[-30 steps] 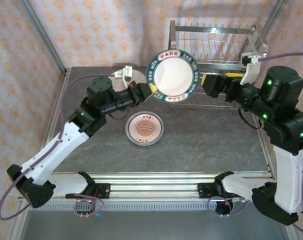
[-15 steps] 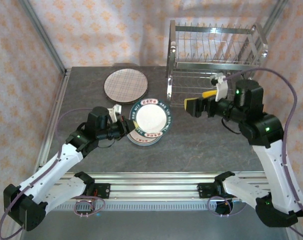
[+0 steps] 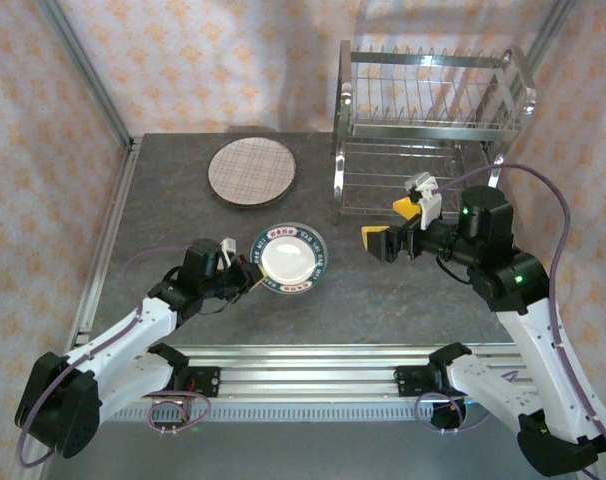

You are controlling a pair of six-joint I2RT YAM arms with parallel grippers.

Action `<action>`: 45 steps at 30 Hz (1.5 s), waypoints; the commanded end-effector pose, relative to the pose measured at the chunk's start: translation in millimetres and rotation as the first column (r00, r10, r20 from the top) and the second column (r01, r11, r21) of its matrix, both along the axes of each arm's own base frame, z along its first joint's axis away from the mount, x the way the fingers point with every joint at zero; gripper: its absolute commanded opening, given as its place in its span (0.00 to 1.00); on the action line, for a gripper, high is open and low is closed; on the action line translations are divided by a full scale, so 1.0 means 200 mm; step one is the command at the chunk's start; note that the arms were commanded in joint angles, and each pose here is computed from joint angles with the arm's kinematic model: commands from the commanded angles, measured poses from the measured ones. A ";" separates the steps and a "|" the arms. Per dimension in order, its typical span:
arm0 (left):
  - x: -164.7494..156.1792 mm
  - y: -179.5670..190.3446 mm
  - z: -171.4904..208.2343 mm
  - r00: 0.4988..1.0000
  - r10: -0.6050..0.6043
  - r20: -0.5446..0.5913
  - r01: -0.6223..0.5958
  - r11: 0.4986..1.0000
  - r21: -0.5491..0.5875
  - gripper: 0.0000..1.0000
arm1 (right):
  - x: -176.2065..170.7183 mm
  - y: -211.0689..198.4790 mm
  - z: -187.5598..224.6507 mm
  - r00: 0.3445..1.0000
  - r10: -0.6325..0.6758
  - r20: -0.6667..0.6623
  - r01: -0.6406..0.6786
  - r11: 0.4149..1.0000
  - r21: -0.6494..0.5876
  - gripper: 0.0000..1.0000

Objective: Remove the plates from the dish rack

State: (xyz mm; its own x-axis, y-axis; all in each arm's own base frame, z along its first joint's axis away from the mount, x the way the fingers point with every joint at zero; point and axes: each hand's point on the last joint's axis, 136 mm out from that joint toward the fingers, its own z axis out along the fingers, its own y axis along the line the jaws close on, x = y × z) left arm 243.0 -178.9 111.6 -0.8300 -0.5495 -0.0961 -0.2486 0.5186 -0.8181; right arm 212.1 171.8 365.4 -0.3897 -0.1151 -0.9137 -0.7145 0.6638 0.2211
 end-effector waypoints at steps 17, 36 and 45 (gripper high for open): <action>0.19 0.00 -0.10 0.999 0.033 0.024 -0.032 0.999 -0.021 0.00 | -0.03 0.04 0.05 0.997 0.043 0.065 -0.044 0.999 0.011 1.00; 0.23 -0.03 -0.19 1.000 0.009 -0.021 -0.009 1.000 -0.004 0.00 | -0.02 0.06 0.05 0.998 0.043 0.052 -0.044 0.999 0.011 0.99; 0.22 -0.02 -0.22 0.999 -0.008 -0.052 0.009 1.000 0.025 0.00 | -0.02 0.06 0.05 0.998 0.039 0.050 -0.040 0.999 0.005 0.99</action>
State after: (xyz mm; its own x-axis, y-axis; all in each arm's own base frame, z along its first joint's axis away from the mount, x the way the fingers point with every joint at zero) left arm 281.4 -180.3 59.5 -0.8214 -0.5689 -0.0400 -0.3285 0.5293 -0.7822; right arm 208.1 183.2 366.1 -0.3730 -0.1334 -0.9182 -0.7451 0.6328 0.2108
